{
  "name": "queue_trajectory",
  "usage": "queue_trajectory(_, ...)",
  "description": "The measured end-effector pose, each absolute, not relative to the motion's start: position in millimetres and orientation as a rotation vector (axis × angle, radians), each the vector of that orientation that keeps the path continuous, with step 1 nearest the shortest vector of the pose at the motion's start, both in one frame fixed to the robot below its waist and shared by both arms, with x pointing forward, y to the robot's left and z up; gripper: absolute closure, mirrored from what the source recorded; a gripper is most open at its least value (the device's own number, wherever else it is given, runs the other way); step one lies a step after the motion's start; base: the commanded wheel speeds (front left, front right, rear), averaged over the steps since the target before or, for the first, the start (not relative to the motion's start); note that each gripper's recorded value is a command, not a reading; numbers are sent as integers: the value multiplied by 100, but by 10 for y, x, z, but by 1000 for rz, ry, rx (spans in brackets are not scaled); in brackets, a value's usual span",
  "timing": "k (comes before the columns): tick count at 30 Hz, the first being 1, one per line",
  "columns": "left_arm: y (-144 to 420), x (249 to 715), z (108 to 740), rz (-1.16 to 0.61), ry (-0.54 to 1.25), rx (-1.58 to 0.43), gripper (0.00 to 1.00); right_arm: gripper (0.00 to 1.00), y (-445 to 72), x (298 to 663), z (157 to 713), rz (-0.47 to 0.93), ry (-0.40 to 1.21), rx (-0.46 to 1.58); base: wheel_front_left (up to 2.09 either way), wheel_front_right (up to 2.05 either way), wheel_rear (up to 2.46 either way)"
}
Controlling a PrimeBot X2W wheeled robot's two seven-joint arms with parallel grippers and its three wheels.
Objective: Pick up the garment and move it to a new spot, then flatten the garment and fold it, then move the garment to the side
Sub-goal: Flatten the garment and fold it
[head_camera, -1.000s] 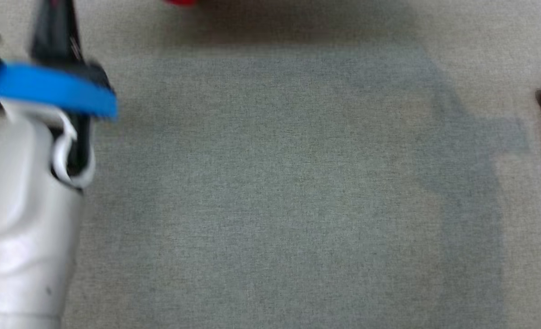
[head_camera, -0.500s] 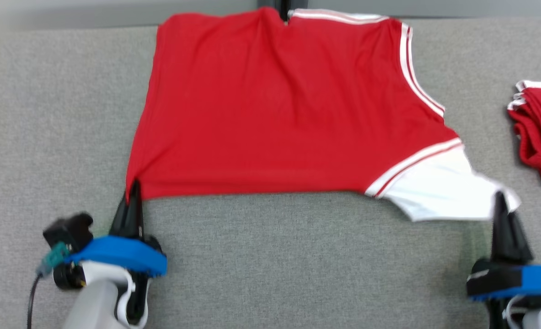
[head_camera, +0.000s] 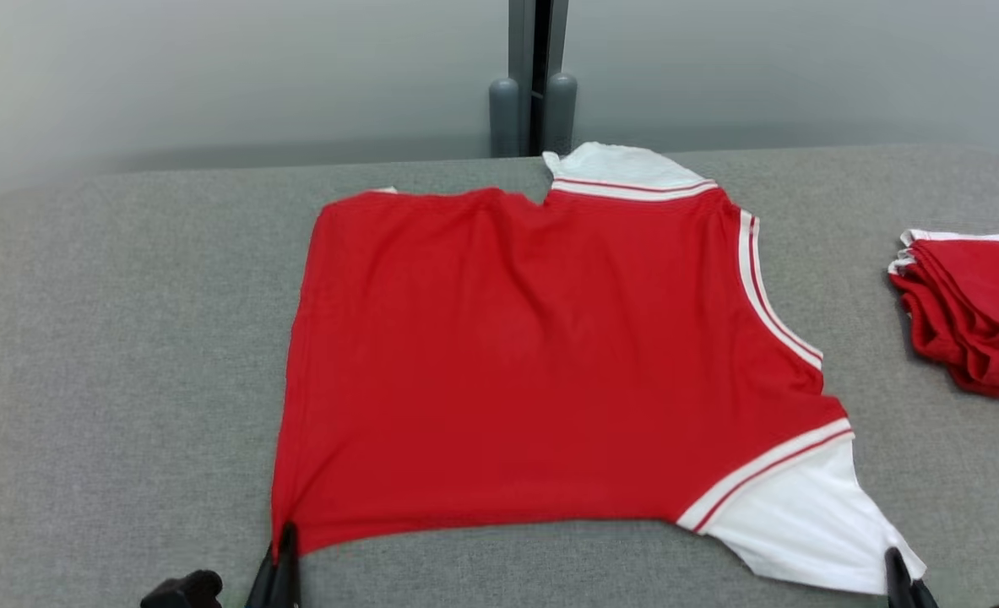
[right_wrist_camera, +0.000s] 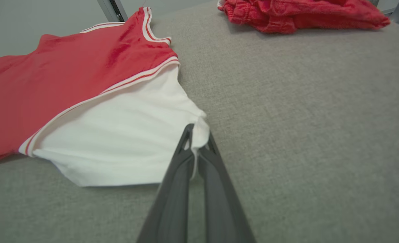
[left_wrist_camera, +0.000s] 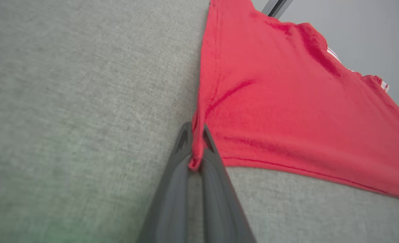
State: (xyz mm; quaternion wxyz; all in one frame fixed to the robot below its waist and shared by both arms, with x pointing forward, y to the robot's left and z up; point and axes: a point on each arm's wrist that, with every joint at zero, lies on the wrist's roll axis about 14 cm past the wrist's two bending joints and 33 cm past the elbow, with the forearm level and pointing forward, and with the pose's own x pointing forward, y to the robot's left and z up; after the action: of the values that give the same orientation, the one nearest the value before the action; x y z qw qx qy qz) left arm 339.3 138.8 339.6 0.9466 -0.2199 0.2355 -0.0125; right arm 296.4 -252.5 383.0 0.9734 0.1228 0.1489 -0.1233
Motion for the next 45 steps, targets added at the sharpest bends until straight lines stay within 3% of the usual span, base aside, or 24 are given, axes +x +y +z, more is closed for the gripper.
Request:
queue_trajectory(7, 1390, 3043, 3369, -32, 502, -424, 100, 100, -2545, 2633, 3746, -261, 342, 235, 0, 0, 0)
queue_trajectory(13, 1274, 3034, 3460, -86, 478, -404, 100, 100, -2515, 2708, 3803, -241, 323, 226, 0, 0, 0)
queue_trajectory(22, 947, 3586, 3893, -224, 326, -377, 100, 100, -2468, 3470, 4272, -195, 137, 244, 0, 0, 0)
queue_trajectory(29, 933, 3992, 4057, -234, 252, -382, 100, 100, -2444, 4081, 4616, -167, 7, 255, 0, 0, 0)
queue_trajectory(43, 1162, 4425, 3931, -160, 255, -370, 100, 100, -2481, 4738, 4639, -150, -8, 190, 0, 0, 0)
queue_trajectory(44, 1176, 4420, 3897, -155, 266, -369, 86, 100, -2482, 4734, 4552, -154, 21, 190, 0, 0, 0)
queue_trajectory(45, 1184, 4417, 3877, -151, 272, -367, 45, 2, -2485, 4712, 4467, -161, 48, 196, 0, 0, 0)
